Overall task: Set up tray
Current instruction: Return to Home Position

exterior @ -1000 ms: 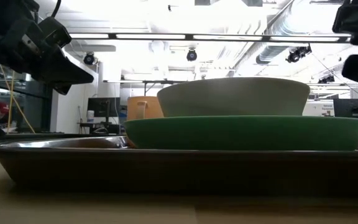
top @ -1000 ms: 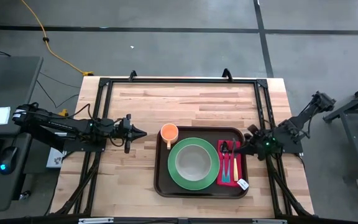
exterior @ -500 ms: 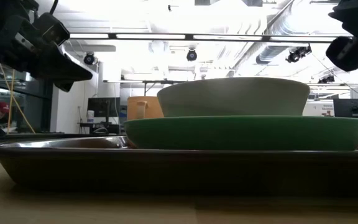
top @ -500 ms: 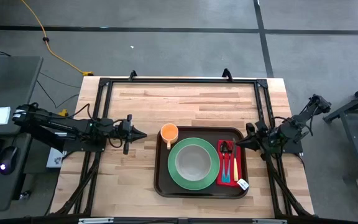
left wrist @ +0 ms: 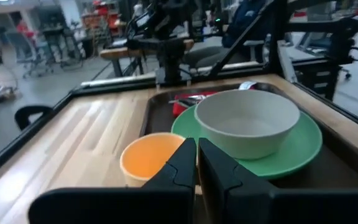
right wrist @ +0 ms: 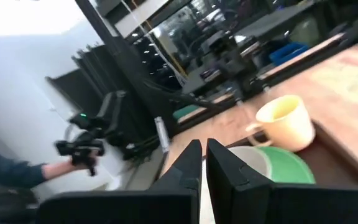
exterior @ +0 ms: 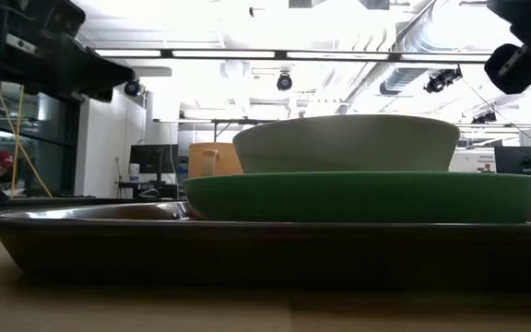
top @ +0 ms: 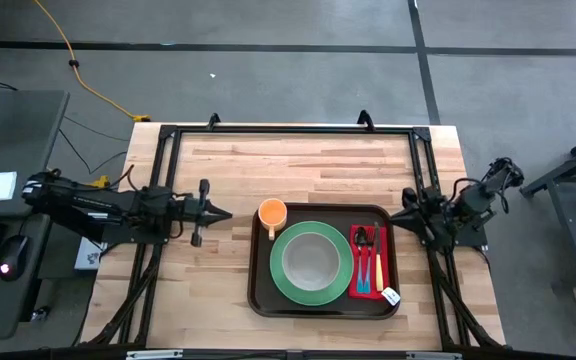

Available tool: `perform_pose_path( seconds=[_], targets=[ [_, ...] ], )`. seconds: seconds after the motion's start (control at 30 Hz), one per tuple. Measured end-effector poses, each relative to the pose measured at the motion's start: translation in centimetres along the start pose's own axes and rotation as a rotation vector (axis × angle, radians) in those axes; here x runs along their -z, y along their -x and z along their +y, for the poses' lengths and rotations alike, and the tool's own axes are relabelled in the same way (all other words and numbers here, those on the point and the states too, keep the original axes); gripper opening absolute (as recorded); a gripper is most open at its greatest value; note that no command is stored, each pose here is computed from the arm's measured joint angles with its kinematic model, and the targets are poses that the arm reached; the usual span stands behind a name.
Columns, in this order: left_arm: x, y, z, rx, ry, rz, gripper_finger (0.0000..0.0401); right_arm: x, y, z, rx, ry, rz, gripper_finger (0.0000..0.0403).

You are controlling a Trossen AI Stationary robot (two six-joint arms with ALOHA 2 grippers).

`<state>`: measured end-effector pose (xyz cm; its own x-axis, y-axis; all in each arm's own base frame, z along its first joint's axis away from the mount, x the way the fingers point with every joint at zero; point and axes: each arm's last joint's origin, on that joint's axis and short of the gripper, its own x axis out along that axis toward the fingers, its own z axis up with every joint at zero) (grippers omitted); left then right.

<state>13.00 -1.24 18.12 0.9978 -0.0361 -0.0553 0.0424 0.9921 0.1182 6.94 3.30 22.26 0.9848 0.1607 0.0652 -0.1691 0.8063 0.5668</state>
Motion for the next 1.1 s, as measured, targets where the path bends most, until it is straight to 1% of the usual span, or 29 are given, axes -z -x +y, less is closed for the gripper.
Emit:
perform_pose_path(
  seconds=[0.1, 0.17, 0.23, 0.33, 0.43, 0.5, 0.57, 0.7, 0.83, 0.9, 0.97, 1.1],
  targets=[
    [-0.2, 0.2, -0.1, 0.029, -0.020, -0.016, 0.0046, -0.3, 0.0, 0.1, 0.010, 0.074, -0.014, 0.0000],
    [-0.2, 0.4, -0.1, 0.049, -0.020, -0.025, 0.0046, -0.8, 0.1, 0.4, -0.036, 0.114, -0.036, 0.0000],
    [-0.3, 0.5, -0.1, 0.072, -0.025, -0.037, 0.0046, -0.8, 0.1, 0.8, -0.107, 0.182, -0.024, 0.0000],
    [-0.4, 0.6, -0.2, 0.082, -0.051, -0.047, 0.0046, -0.4, 0.2, 1.2, -0.277, 0.292, 0.052, 0.0000],
    [-0.4, 0.6, -0.2, 0.081, -0.075, -0.048, 0.0046, -0.2, 0.2, 1.3, -0.368, 0.366, 0.081, 0.0000],
    [-0.4, 0.6, -0.2, 0.081, -0.093, -0.047, 0.0046, -0.1, 0.3, 1.4, -0.383, 0.396, 0.086, 0.0000],
    [-0.3, 0.6, -0.2, 0.082, -0.124, -0.035, 0.0046, 0.2, 0.2, 1.2, -0.372, 0.411, 0.117, 0.0000],
    [-0.3, 0.6, -0.2, 0.079, -0.172, -0.038, 0.0046, 0.5, 0.3, 0.9, -0.354, 0.396, 0.151, 0.0000],
    [0.3, 0.8, 0.2, 0.044, -0.169, -0.052, 0.0046, 0.5, 0.3, 0.9, -0.357, 0.397, 0.155, 0.0000],
    [0.8, 1.1, 0.5, 0.007, -0.166, -0.091, 0.0046, 0.4, 0.3, 0.9, -0.347, 0.396, 0.147, 0.0000],
    [0.5, 1.3, 0.9, -0.009, -0.168, -0.128, 0.0046, 0.3, 0.3, 1.0, -0.349, 0.386, 0.131, 0.0000],
    [0.5, 1.6, 1.3, 0.030, -0.185, -0.151, 0.0046, 0.0, 0.3, 1.2, -0.367, 0.403, 0.097, 0.0000]
  ],
)
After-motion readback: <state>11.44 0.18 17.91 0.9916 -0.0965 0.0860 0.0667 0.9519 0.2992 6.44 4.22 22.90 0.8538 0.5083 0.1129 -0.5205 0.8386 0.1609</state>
